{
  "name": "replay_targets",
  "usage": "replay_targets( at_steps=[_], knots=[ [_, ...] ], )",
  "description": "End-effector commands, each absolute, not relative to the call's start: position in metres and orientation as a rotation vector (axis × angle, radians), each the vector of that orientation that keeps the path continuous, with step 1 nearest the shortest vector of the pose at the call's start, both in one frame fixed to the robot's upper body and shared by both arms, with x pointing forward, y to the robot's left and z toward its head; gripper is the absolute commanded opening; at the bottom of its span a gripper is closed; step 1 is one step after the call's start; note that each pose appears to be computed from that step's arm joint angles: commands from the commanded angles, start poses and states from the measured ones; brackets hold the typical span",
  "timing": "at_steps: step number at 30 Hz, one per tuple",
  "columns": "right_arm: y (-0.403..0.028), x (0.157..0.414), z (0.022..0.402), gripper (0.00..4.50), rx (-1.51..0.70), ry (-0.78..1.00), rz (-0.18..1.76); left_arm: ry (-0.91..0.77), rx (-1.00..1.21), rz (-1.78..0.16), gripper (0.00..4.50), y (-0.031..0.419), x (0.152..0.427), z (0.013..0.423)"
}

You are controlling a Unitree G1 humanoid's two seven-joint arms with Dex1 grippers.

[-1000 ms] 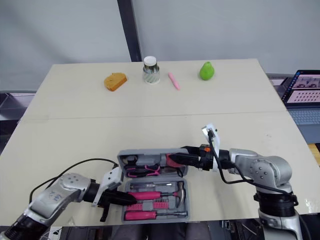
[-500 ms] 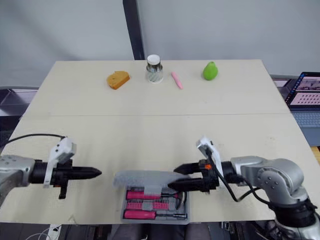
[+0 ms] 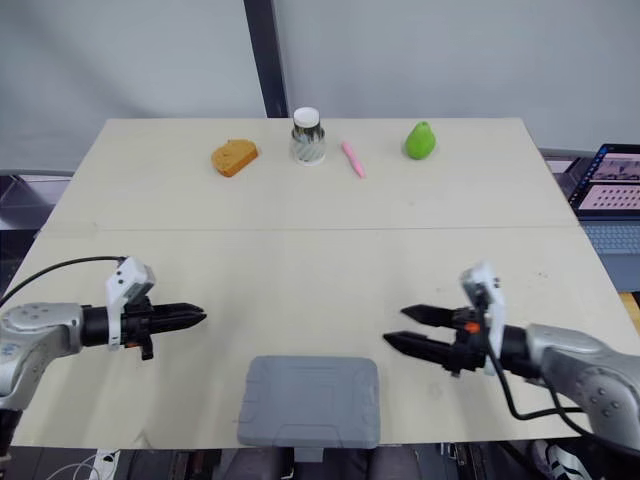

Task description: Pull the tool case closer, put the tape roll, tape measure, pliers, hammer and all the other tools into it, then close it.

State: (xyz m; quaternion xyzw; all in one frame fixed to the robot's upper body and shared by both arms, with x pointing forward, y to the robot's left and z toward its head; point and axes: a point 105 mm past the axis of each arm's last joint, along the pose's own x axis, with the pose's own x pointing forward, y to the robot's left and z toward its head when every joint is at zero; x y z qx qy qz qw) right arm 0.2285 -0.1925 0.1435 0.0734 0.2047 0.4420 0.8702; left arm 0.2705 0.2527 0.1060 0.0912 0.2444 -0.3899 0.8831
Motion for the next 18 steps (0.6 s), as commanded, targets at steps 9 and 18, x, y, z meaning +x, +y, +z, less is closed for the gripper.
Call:
replay_targets(
  at_steps=[9,18],
  knots=[
    [-0.300,0.220,0.111,4.50,-0.135,0.467,0.614,0.499,0.234,-0.580,4.42,0.322,0.251,0.096],
    [-0.312,0.222,0.104,4.50,-0.148,0.492,0.608,0.484,0.233,-0.573,4.42,0.328,0.255,0.099]
  ],
)
